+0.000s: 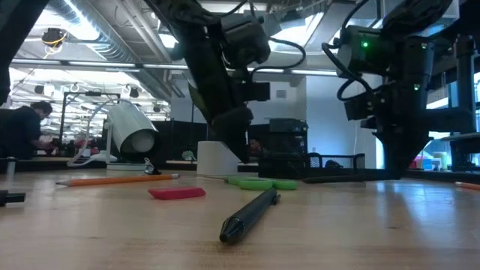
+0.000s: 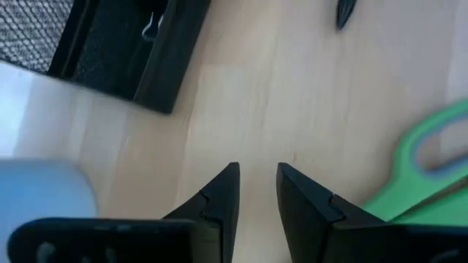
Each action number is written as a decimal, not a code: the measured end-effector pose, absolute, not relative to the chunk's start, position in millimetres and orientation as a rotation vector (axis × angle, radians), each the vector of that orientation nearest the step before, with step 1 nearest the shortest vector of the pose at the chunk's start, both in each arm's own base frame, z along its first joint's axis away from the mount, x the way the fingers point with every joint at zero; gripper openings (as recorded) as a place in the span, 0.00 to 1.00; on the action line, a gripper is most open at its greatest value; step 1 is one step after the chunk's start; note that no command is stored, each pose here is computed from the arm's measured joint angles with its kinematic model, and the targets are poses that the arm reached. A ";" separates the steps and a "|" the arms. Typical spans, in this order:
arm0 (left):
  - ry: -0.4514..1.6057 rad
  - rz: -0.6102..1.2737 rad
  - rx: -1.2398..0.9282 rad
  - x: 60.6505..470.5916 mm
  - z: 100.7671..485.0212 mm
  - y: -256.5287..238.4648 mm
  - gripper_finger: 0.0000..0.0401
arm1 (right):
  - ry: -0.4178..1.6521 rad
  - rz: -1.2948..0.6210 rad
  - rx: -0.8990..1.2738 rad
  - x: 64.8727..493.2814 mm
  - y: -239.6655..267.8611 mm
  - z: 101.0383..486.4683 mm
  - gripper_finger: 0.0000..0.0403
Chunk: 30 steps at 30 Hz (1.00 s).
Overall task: Pick and place office supplies into organizer
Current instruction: Put the top black pen into the desk organizer
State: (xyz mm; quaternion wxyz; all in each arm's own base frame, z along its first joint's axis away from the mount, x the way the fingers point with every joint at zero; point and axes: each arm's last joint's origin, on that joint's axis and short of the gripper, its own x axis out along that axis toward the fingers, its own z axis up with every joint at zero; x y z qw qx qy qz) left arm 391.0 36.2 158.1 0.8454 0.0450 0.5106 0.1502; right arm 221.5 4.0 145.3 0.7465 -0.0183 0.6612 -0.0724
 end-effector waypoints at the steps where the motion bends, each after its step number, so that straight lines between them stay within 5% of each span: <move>1: 1.088 0.328 0.104 389.7 158.6 36.4 0.21 | 1.444 -0.159 -0.040 221.5 3.9 145.7 0.02; 14: 1.171 0.405 0.073 365.1 131.2 39.1 0.21 | 1.427 -0.172 -0.024 226.8 4.1 154.7 0.02; 21: 1.166 0.436 0.039 353.7 129.6 37.3 0.21 | 1.438 -0.214 -0.109 242.0 2.6 197.1 0.02; 30: 1.138 0.495 0.029 326.3 141.6 32.0 0.21 | 1.452 -0.454 -0.485 249.0 -12.3 267.6 0.02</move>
